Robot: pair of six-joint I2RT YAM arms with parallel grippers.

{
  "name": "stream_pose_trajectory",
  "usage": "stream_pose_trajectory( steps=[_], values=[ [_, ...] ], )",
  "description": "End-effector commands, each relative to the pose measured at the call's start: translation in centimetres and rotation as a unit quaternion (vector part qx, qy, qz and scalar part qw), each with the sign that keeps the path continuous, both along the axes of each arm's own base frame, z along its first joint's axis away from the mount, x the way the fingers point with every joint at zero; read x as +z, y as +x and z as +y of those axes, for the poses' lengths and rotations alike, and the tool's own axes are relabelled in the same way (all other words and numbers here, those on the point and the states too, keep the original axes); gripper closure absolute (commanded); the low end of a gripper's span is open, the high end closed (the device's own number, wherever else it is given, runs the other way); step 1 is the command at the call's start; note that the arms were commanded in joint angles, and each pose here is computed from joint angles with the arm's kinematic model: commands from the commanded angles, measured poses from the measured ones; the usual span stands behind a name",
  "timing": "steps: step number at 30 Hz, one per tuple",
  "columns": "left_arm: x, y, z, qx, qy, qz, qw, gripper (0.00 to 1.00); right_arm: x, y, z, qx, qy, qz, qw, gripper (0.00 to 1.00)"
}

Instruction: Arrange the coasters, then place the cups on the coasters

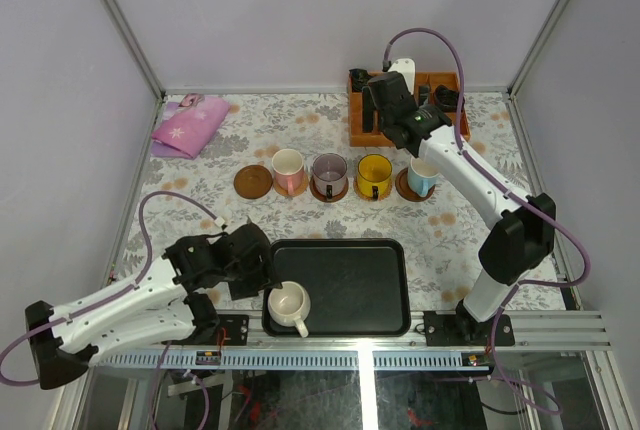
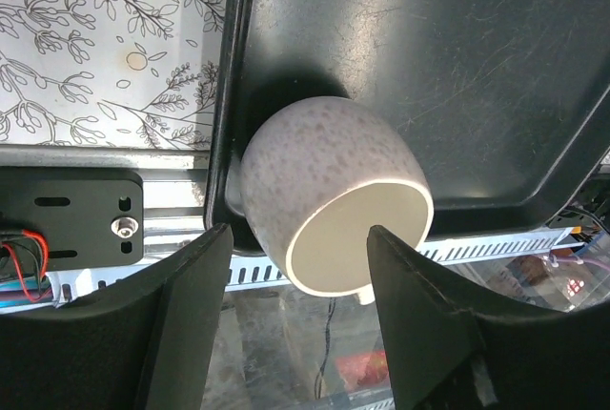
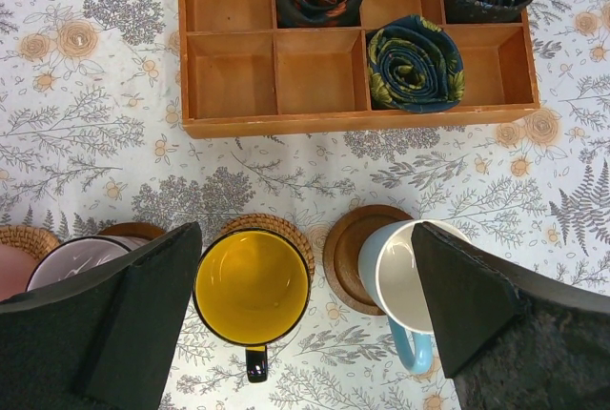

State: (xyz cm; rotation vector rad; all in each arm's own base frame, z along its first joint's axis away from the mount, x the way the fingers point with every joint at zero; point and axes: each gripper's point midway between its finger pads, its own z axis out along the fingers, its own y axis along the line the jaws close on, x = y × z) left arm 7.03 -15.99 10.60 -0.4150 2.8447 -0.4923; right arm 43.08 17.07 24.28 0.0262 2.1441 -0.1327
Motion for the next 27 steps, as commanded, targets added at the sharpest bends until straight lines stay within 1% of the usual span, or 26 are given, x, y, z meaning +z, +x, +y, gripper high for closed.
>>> stream_pose_trajectory(
  steps=[1,3,7,12,19,22,27],
  values=[
    [-0.4,0.9,-0.9,0.009,-0.008,-0.015,1.000,0.42,1.7,0.2,0.3,-0.003,0.017,-0.022,1.000,0.01],
    [-0.7,1.2,-0.9,0.012,-0.003,-0.019,1.000,0.43,1.4,0.2,0.3,-0.002,0.016,-0.018,1.000,0.01],
    [-1.6,1.7,-1.0,0.015,0.012,-0.021,1.000,0.57,1.1,0.3,0.6,0.001,0.016,-0.014,1.000,0.00],
    [-2.1,2.4,-1.3,0.002,0.028,-0.033,0.999,0.66,1.1,0.7,0.8,0.005,0.012,-0.015,1.000,0.00],
    [-2.0,3.8,-2.1,-0.029,0.049,-0.060,0.997,0.70,1.5,1.2,1.0,0.007,0.011,-0.022,1.000,0.00],
    [-1.4,5.3,-2.0,-0.041,0.072,-0.093,0.992,0.70,1.4,1.4,1.1,0.009,0.009,-0.024,1.000,0.00],
    [-1.1,6.5,-2.2,-0.059,0.089,-0.120,0.987,0.68,1.3,1.7,1.4,0.010,0.011,-0.024,1.000,0.00]
  ],
)
